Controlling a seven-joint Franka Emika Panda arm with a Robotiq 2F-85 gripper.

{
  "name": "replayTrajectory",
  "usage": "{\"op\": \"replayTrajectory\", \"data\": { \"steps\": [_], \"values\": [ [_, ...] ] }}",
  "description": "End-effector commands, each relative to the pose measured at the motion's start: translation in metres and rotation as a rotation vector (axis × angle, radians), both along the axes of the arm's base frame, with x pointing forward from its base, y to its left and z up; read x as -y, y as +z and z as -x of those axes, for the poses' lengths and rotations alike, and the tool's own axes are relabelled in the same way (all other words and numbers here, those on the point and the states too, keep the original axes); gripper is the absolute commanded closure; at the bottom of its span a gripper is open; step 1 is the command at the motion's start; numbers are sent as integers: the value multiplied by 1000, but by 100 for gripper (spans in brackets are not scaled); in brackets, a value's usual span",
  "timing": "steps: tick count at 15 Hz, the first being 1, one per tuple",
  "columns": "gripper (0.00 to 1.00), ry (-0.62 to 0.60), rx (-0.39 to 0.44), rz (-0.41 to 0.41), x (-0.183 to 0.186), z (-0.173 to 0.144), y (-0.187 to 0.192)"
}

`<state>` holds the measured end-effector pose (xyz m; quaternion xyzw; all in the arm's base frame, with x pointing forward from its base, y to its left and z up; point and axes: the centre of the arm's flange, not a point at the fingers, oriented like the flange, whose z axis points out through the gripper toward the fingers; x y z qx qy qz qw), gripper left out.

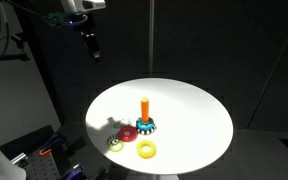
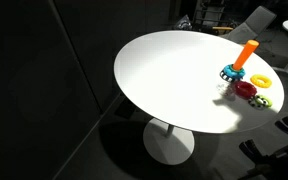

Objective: Put the clear ring on the orange stand

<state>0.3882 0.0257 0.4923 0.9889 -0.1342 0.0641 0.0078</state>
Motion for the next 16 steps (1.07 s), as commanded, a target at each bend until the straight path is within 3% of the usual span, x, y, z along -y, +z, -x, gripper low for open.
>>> {"op": "replayTrajectory", "data": {
  "steps": [1,10,16],
  "values": [
    [0,0,1,0,0,0,0],
    [0,0,-18,13,-5,-7,-8],
    [0,16,-73,18,-1,-31,-39]
  ]
}}
